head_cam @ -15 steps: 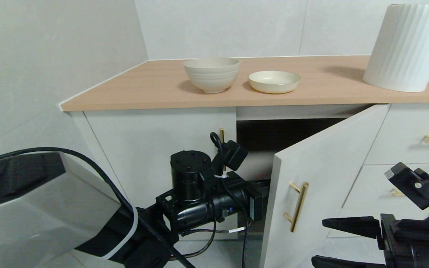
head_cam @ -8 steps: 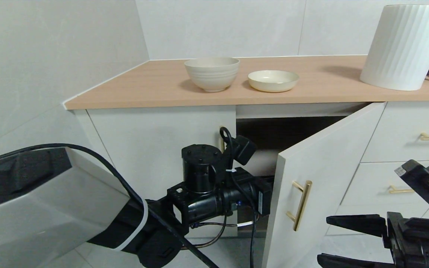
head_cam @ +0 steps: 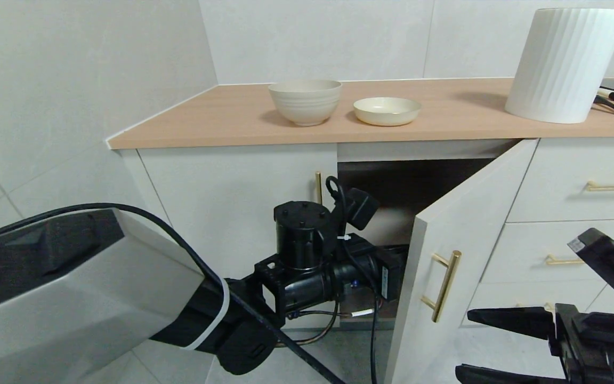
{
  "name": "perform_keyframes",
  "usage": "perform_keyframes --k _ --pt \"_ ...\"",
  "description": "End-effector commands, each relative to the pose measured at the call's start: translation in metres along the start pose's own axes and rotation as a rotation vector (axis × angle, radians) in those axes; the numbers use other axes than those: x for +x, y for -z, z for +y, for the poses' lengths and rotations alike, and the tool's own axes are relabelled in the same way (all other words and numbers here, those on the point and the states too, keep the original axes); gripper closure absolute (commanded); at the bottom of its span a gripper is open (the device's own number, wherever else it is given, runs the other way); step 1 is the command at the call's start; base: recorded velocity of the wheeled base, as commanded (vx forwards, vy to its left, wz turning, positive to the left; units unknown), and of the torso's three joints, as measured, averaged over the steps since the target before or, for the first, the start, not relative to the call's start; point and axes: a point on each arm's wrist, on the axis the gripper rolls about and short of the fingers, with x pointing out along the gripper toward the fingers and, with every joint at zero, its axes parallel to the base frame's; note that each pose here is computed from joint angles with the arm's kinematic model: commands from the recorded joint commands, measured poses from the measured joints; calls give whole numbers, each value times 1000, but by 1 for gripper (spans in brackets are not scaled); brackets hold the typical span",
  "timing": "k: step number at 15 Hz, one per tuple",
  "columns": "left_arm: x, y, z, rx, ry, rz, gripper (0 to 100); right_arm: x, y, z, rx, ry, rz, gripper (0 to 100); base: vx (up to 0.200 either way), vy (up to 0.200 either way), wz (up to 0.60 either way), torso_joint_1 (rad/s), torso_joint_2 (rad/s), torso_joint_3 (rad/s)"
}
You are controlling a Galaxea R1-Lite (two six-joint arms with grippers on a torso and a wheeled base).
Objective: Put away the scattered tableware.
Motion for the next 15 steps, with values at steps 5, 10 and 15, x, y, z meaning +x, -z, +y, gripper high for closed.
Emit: perform_keyframes --k 5,10,15 --pt "8 3 0 3 -75 -21 100 0 0 4 -9 -21 0 0 0 0 0 0 0 0" --pt "5 11 -58 11 39 43 100 -8 2 23 -51 -135 -9 0 0 0 0 0 0 0" --pt "-28 8 -122 18 332 128 100 -25 9 40 -177 -294 -25 0 0 0 0 0 0 0"
